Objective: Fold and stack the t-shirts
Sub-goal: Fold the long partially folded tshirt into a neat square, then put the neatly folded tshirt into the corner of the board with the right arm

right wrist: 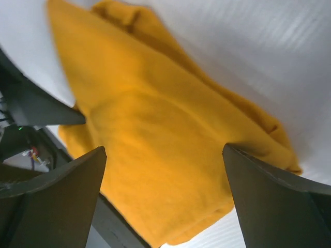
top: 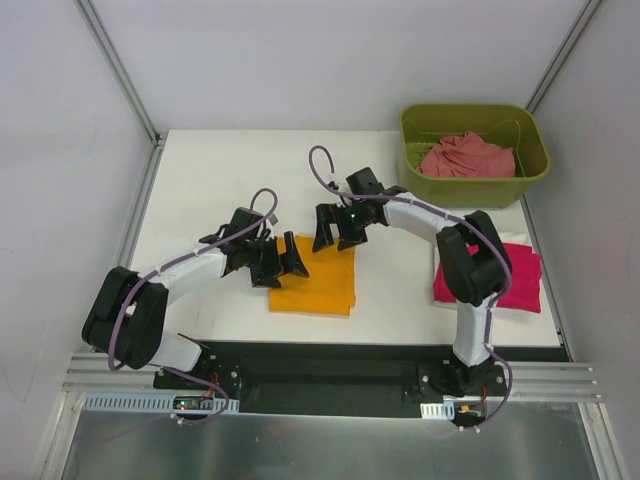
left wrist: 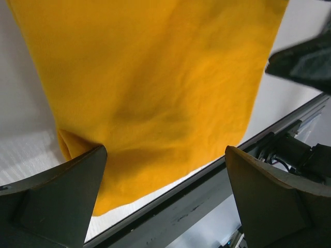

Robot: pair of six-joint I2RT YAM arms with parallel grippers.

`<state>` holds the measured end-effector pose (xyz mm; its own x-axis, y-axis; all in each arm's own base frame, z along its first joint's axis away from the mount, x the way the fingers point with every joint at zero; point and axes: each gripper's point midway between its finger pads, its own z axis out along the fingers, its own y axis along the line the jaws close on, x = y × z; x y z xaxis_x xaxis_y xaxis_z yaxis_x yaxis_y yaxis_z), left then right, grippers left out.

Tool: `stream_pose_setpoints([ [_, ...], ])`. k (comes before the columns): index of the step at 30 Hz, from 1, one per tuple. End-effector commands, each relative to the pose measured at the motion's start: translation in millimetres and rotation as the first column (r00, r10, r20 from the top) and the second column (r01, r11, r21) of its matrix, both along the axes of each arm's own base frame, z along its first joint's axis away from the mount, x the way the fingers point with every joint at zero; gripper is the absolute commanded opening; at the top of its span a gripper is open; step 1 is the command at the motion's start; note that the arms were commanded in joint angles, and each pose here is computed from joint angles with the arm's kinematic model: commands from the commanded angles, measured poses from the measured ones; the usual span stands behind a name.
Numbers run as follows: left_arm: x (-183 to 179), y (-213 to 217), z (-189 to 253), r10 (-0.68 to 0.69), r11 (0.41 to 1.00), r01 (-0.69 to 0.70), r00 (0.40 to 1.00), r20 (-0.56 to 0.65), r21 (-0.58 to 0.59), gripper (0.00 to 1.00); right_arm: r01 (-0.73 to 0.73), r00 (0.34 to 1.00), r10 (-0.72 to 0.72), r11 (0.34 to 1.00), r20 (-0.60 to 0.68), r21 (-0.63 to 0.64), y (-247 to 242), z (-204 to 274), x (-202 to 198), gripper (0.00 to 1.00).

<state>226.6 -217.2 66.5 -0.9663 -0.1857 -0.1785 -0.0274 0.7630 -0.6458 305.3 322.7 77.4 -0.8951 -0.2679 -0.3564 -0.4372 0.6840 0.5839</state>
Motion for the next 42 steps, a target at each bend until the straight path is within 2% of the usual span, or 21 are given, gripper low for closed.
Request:
stream_pose_setpoints([
  [1, -12.5, -0.4, -20.7, -0.019, 1.000, 0.019, 0.998, -0.055, 0.002, 0.99, 0.084, 0.996, -0.082, 0.992, 0.025, -0.098, -8.1, -15.0, 30.6, 1.00],
  [5, -15.2, -0.5, -25.2, -0.020, 1.000, 0.020, 0.998, -0.063, 0.006, 0.99, 0.072, 0.997, -0.070, 0.984, 0.016, -0.161, -12.3, -29.9, 36.6, 1.00],
  [8, -11.5, -3.8, -15.6, -0.035, 0.999, 0.035, 0.999, -0.031, -0.014, 0.99, 0.075, 0.997, -0.069, 0.984, 0.045, -0.164, -12.5, -15.2, 41.8, 1.00],
  [11, -2.2, -7.0, 6.8, -0.049, 0.998, 0.051, 0.998, 0.051, -0.035, 0.99, 0.061, 0.990, -0.039, 0.986, 0.138, -0.155, -16.3, 25.7, 45.6, 1.00],
  [12, 3.1, -5.8, 18.4, -0.050, 0.998, 0.053, 0.993, 0.105, -0.029, 0.99, 0.060, 0.979, -0.031, 0.988, 0.200, -0.140, -18.6, 52.4, 45.9, 1.00],
  [14, 17.4, 9.2, 30.0, 0.012, 0.998, -0.021, 0.986, 0.164, 0.055, 0.99, 0.108, 0.956, -0.058, 0.981, 0.289, -0.160, -31.3, 81.1, 49.3, 1.00],
  [15, 22.8, 15.9, 43.7, 0.034, 0.996, -0.051, 0.976, 0.217, 0.075, 0.99, 0.144, 0.927, -0.091, 0.982, 0.364, -0.123, -38.7, 116.6, 46.5, 0.99],
  [16, 24.2, 25.3, 51.4, 0.060, 0.990, -0.087, 0.973, 0.224, 0.114, 0.99, 0.204, 0.904, -0.129, 0.968, 0.407, -0.146, -52.8, 121.9, 45.5, 1.00],
  [17, 34.4, 41.7, 55.8, 0.115, 0.970, -0.167, 0.955, 0.273, 0.175, 0.99, 0.246, 0.873, -0.168, 0.962, 0.457, -0.115, -59.1, 137.2, 46.7, 1.00],
  [18, 37.1, 52.5, 70.8, 0.152, 0.959, -0.217, 0.936, 0.318, 0.180, 0.99, 0.293, 0.823, -0.228, 0.955, 0.521, -0.043, -71.4, 171.4, 37.6, 1.00],
  [20, 44.9, 78.1, 85.4, 0.236, 0.914, -0.338, 0.893, 0.384, 0.225, 0.99, 0.409, 0.735, -0.370, 0.910, 0.568, 0.063, -94.4, 191.0, 26.7, 1.00],
  [21, 46.8, 88.3, 100.1, 0.279, 0.897, -0.392, 0.859, 0.430, 0.202, 0.99, 0.455, 0.715, -0.430, 0.885, 0.552, 0.100, -101.0, 192.4, 22.4, 0.99],
  [22, 46.6, 94.0, 104.1, 0.297, 0.886, -0.419, 0.842, 0.450, 0.200, 0.99, 0.556, 0.688, -0.565, 0.814, 0.455, 0.170, -104.5, 193.2, 17.3, 1.00],
  [24, 48.9, 112.1, 115.9, 0.349, 0.843, -0.501, 0.786, 0.510, 0.194, 0.99, 0.638, 0.666, -0.661, 0.745, 0.345, 0.195, -113.1, 175.8, 4.2, 0.99],
  [26, 48.5, 122.0, 123.3, 0.379, 0.820, -0.543, 0.752, 0.539, 0.181, 0.99, 0.494, 0.747, -0.533, 0.845, 0.397, 0.205, -96.6, 170.0, -3.9, 1.00],
  [27, 47.6, 125.2, 120.6, 0.398, 0.808, -0.562, 0.744, 0.536, 0.179, 0.99, 0.488, 0.766, -0.513, 0.856, 0.388, 0.168, -94.4, 161.0, -10.0, 0.99],
  [28, 46.7, 125.7, 119.4, 0.409, 0.805, -0.568, 0.741, 0.533, 0.172, 1.00, 0.528, 0.743, -0.525, 0.841, 0.414, 0.119, -102.7, 151.8, -6.7, 0.99],
  [35, 43.2, 121.2, 94.7, 0.382, 0.821, -0.527, 0.793, 0.475, 0.220, 0.99, 0.503, 0.830, -0.411, 0.844, 0.378, -0.187, -90.0, 67.8, -24.3, 1.00],
  [42, 37.8, 115.6, 66.2, 0.352, 0.838, -0.473, 0.849, 0.394, 0.271, 0.99, 0.467, 0.877, -0.391, 0.829, 0.280, -0.306, -60.9, 13.0, -36.5, 1.00],
])
